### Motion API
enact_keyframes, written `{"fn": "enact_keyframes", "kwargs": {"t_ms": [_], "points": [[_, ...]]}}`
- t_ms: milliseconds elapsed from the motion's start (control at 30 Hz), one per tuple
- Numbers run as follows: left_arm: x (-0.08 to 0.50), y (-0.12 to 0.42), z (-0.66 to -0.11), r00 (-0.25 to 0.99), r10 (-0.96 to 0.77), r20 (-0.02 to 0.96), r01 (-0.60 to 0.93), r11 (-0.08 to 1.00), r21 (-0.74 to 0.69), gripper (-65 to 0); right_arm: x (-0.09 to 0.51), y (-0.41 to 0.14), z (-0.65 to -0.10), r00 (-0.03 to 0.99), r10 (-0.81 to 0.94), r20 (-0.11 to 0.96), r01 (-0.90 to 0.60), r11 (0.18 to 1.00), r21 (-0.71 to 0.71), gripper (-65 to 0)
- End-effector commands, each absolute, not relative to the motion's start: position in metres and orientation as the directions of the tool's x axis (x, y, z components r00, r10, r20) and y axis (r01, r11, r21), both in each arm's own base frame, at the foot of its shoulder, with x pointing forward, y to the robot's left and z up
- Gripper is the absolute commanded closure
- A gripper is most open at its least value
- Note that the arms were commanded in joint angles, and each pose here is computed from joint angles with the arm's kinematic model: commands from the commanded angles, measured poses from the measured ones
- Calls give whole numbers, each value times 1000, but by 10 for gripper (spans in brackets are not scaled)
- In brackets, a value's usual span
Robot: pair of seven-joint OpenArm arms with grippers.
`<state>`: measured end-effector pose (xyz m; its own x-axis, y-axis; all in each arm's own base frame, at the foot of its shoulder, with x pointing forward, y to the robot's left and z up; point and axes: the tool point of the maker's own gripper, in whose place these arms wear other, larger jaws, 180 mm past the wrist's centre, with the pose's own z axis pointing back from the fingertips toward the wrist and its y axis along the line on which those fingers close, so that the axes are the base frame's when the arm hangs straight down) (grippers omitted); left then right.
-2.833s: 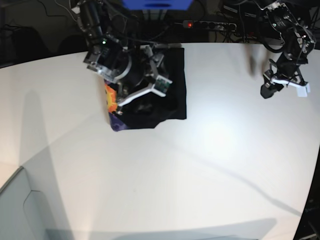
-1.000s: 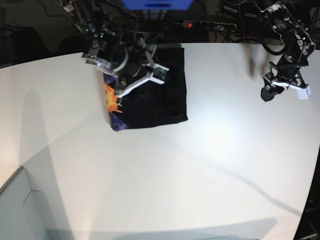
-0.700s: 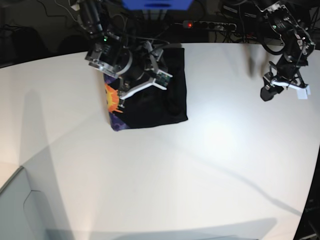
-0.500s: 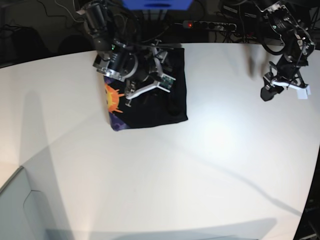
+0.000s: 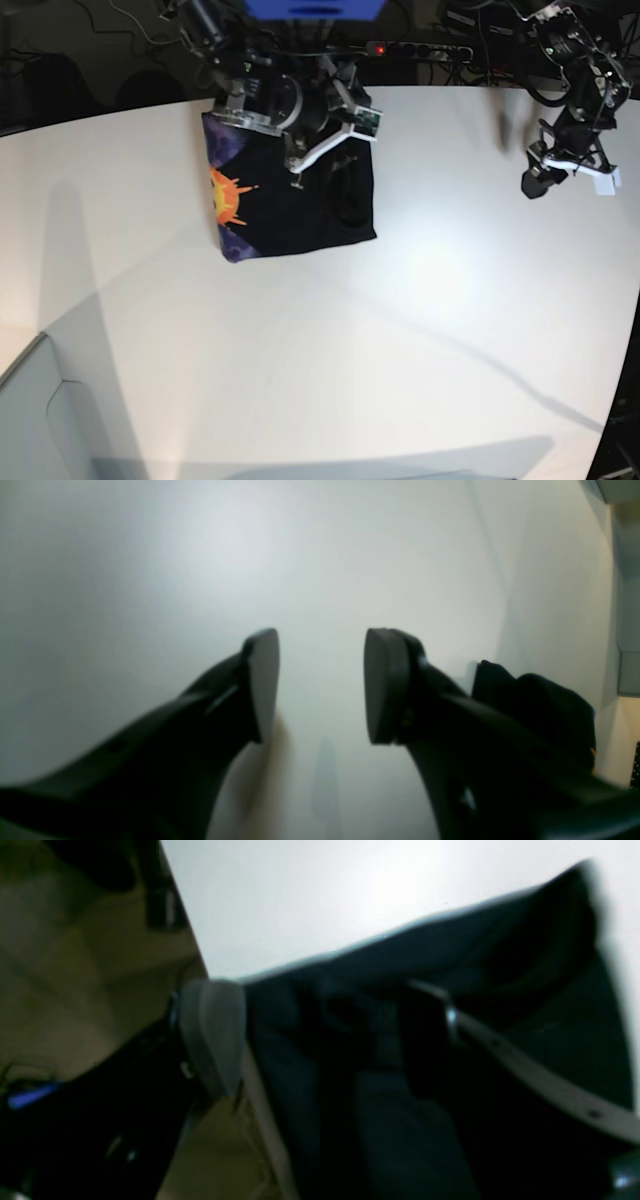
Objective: Fold the T-shirt properly
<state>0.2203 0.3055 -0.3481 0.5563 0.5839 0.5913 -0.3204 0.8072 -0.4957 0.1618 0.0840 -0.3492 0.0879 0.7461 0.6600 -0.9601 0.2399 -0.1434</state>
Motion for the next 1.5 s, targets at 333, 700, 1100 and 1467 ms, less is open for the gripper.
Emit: {"fn": "enact_keyframes", "kwargs": {"t_ms": [333, 700, 1100, 1467], "points": [[225, 310, -336, 541, 562, 626, -295, 824, -484, -275, 232, 61, -344, 182, 714, 676, -899, 399, -179, -459], [220, 310, -339, 550, 562, 618, -303, 824, -479, -275, 263, 47, -376, 384, 636, 669, -835, 549, -42, -458], [218, 311, -340, 552, 563, 616, -306, 823, -478, -275, 227, 108, -375, 279, 640, 716, -919, 395, 5, -458], [218, 310, -341, 555, 562, 614, -306, 824, -477, -275, 215, 132, -340, 159, 621, 767, -944, 324, -67, -460]]}}
